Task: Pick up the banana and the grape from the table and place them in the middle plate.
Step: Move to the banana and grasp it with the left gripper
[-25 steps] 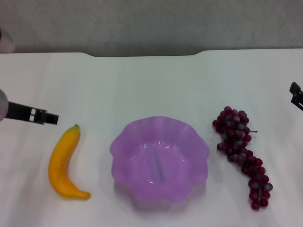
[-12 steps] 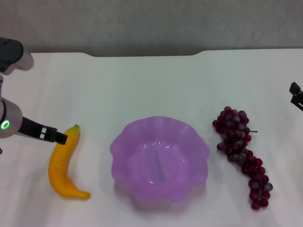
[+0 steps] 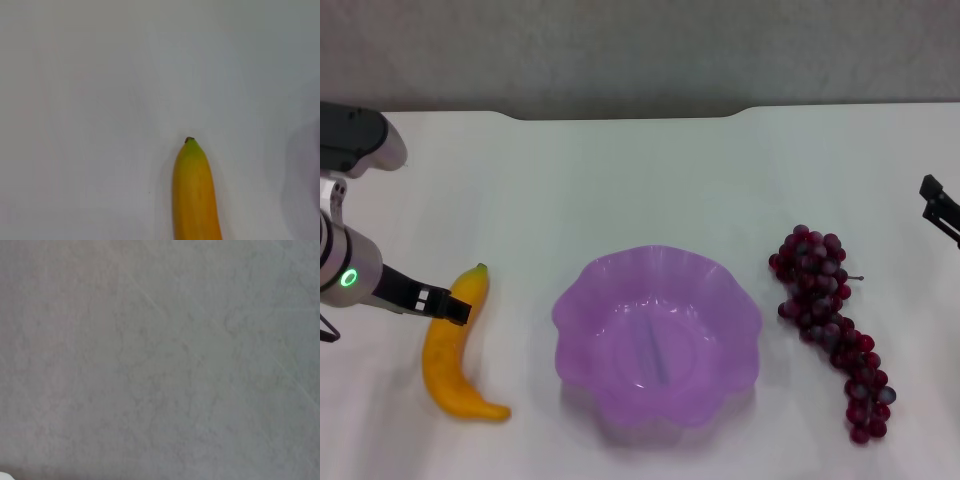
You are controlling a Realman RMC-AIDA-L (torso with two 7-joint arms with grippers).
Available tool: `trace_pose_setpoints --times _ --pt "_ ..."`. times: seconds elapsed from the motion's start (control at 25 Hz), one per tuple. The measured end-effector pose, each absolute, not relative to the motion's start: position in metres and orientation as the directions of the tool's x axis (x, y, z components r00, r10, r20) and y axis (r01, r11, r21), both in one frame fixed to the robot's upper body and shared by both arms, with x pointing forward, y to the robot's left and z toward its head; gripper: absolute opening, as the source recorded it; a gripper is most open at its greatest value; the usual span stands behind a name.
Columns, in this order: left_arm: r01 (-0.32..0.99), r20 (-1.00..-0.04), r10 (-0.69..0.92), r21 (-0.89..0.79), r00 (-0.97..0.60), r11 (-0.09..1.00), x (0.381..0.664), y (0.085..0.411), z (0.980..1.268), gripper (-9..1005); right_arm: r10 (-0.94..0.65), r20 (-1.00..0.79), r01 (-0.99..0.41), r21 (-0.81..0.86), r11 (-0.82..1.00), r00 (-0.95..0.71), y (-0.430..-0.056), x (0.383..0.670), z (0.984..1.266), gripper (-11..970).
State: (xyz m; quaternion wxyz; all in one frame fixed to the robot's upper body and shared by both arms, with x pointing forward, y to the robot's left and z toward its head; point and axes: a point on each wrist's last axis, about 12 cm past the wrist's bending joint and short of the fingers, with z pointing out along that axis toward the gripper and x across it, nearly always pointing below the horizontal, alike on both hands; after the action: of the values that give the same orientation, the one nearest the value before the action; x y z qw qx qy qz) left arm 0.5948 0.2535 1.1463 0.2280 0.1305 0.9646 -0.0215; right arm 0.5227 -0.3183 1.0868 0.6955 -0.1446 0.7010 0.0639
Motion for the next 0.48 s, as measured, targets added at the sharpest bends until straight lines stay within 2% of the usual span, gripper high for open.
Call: trace_pose_setpoints --times 0.48 --pt "0.237 -0.425 0.214 -0.001 -0.88 0.972 0.599 0.256 1.132 811 -0.117 -0.993 -0.304 -0.115 0.946 0.011 -0.315 0.526 1.088 879"
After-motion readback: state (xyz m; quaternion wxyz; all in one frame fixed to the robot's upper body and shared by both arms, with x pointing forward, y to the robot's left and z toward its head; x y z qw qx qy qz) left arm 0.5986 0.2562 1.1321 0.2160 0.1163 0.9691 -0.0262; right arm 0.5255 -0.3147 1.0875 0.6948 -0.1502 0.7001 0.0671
